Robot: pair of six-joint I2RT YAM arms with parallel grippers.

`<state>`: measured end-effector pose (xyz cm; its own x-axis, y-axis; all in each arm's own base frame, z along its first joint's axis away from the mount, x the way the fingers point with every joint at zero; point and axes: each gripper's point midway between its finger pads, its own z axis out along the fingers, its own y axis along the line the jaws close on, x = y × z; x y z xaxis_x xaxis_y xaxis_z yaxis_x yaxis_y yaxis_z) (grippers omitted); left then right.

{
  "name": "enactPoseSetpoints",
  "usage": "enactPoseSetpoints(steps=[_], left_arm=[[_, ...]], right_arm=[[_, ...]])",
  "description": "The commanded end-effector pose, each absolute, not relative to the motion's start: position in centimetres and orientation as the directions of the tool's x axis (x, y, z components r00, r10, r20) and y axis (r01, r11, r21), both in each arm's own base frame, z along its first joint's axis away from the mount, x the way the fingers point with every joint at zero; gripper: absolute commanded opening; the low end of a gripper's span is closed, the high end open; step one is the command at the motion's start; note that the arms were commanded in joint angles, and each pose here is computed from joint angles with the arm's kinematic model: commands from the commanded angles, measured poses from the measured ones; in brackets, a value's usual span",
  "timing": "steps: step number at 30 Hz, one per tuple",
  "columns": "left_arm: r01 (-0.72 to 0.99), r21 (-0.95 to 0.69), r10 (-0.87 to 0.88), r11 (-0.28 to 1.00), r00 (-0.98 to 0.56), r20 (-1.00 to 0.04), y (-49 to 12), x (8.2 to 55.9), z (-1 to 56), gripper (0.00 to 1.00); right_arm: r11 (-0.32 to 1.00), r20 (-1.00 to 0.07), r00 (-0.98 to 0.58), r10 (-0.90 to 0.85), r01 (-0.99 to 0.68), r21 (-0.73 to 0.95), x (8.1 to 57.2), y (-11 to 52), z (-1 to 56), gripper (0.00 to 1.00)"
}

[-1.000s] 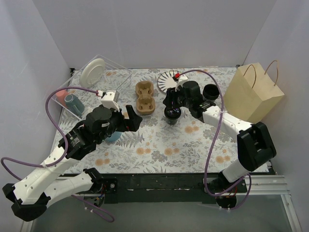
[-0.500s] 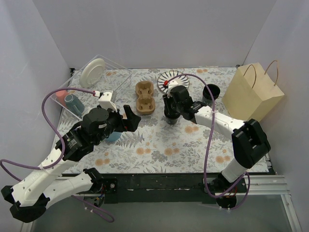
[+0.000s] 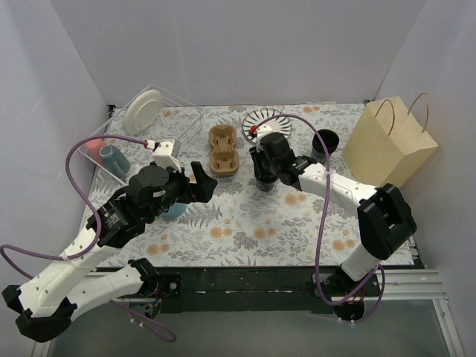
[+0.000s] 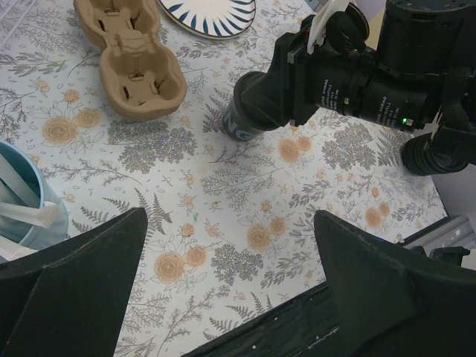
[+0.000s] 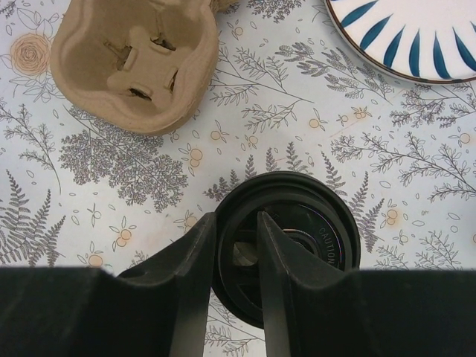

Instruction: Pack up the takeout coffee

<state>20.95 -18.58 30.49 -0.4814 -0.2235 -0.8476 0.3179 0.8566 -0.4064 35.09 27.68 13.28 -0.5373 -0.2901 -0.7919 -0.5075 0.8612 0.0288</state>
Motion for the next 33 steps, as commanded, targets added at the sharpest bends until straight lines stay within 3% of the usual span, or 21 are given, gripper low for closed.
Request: enactPoseSetpoints(steps=[1, 22, 29, 33], left_arm=[[0.307, -0.402, -0.227, 0.863, -0.475, -0.850, -18.3, 21.1, 30.3, 0.95], [0.306, -0.414, -0.238, 0.858, -0.477, -0.846, -18.3, 21.0, 30.4, 0.95], [0.305, -0.416, -0.244, 0.856, -0.471, -0.848, -18.1, 20.9, 30.6, 0.95], [0.306, -0.416, -0.243, 0.856, -0.472, -0.847, -18.2, 20.9, 30.7, 0.95]], right_arm=[[0.858, -0.797, -0.527, -0.294, -0.513, 0.022, 34.6, 27.5, 14.8, 0.36], [0.848, -0.781, -0.531, -0.329, -0.530, 0.003, 33.7, 27.3, 14.3, 0.21], [0.854, -0.788, -0.496, -0.365, -0.515, -0.072, 34.1, 25.9, 14.7, 0.04], [0.853, -0.798, -0.460, -0.390, -0.508, -0.124, 34.8, 25.4, 15.2, 0.01]])
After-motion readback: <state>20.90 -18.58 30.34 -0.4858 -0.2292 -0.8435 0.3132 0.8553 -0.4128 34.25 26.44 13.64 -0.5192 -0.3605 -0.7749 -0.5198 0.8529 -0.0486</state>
